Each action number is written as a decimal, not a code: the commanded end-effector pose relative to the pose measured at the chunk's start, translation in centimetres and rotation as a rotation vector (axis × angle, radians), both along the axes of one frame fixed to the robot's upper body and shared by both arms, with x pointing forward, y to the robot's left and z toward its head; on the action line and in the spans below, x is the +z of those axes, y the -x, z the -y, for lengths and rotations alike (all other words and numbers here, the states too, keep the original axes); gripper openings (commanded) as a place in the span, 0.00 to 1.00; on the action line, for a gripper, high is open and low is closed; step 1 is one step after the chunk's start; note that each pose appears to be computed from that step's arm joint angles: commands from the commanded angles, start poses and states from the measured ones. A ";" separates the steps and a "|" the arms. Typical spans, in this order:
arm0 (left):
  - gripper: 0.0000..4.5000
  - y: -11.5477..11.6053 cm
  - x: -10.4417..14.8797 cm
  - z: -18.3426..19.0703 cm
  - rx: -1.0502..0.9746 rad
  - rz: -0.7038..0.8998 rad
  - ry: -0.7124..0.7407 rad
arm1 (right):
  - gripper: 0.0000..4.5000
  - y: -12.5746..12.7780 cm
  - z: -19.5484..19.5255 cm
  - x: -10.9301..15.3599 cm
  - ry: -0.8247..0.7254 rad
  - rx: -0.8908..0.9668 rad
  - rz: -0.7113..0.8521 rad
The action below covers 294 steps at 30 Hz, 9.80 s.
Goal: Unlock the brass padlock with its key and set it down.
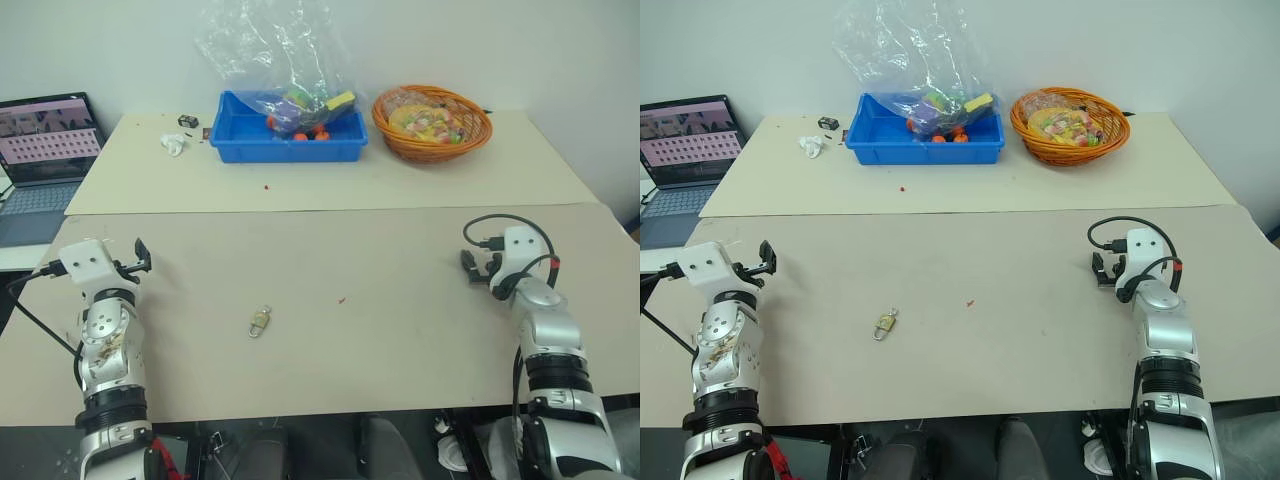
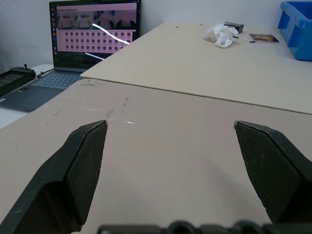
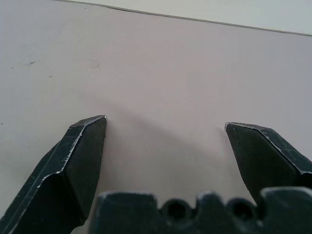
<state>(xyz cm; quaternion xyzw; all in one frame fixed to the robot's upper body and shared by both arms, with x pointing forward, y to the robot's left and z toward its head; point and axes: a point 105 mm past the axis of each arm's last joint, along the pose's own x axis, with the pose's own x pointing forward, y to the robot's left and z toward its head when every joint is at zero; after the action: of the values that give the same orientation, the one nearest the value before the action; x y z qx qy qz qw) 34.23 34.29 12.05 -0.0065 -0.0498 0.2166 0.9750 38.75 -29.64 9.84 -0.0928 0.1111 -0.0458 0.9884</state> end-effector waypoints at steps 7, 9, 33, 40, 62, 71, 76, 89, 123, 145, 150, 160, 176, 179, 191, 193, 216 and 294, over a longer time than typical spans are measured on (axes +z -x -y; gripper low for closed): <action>0.98 -0.9 2.9 3.4 -0.176 0.044 -0.120 | 1.00 0.2 -2.5 2.9 -0.008 0.227 0.038; 0.98 -0.8 2.9 4.1 -0.211 0.040 -0.126 | 1.00 2.1 -8.5 4.2 -0.070 0.615 0.006; 0.98 11.7 -1.2 18.2 -0.794 -0.226 -0.212 | 1.00 11.5 -21.1 5.8 0.050 1.547 -0.151; 0.98 10.8 -3.1 19.2 -0.877 -0.275 -0.207 | 1.00 11.9 -21.1 6.9 0.001 1.536 -0.111; 0.98 9.0 -5.2 19.5 -0.837 -0.554 -0.133 | 1.00 13.2 -20.3 11.5 -0.112 1.502 0.026; 0.72 8.8 -5.2 18.9 -0.804 -0.570 -0.090 | 1.00 13.1 -20.4 11.7 -0.118 1.495 0.036; 0.31 8.6 -5.2 19.1 -0.808 -0.567 -0.076 | 1.00 13.1 -20.4 11.8 -0.123 1.486 0.043; 0.16 3.2 2.5 19.3 -0.845 -0.234 -0.911 | 1.00 10.2 -20.8 10.8 -0.114 1.332 0.040; 0.16 5.6 5.3 23.6 -0.840 0.327 -1.552 | 0.54 7.8 -24.8 9.0 -0.439 1.320 -0.107; 0.16 5.9 5.3 23.9 -0.859 0.331 -1.528 | 0.01 7.8 -25.2 9.1 -0.415 1.336 -0.092; 0.16 6.0 5.3 23.9 -0.863 0.327 -1.522 | 0.12 7.8 -24.7 8.7 -0.392 1.337 -0.106; 0.16 6.1 5.2 23.8 -0.865 0.317 -1.513 | 0.31 7.7 -24.7 9.0 -0.394 1.341 -0.097; 0.16 6.2 5.1 23.8 -0.866 0.306 -1.508 | 0.31 6.8 -24.8 8.6 -0.418 1.322 -0.110; 0.16 6.3 5.1 23.8 -0.865 0.306 -1.506 | 0.31 7.0 -24.9 8.7 -0.427 1.328 -0.110; 0.16 6.3 5.1 23.8 -0.867 0.308 -1.501 | 0.20 7.1 -25.0 9.0 -0.447 1.331 -0.105; 0.16 6.3 5.1 23.9 -0.869 0.307 -1.500 | 0.07 7.2 -25.1 9.1 -0.449 1.336 -0.101; 0.16 6.3 5.2 24.0 -0.872 0.308 -1.488 | 0.01 7.3 -26.5 8.9 -0.751 1.285 -0.365; 0.55 6.5 5.5 24.0 -0.901 0.296 -1.402 | 0.03 7.2 -28.1 9.3 -0.725 1.341 -0.317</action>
<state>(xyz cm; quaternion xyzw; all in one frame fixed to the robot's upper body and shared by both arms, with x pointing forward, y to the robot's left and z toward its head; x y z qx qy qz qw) 28.30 10.69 16.33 0.5623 -0.2684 -0.2787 0.7308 31.63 -1.72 17.51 0.1840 0.2035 0.6010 0.7507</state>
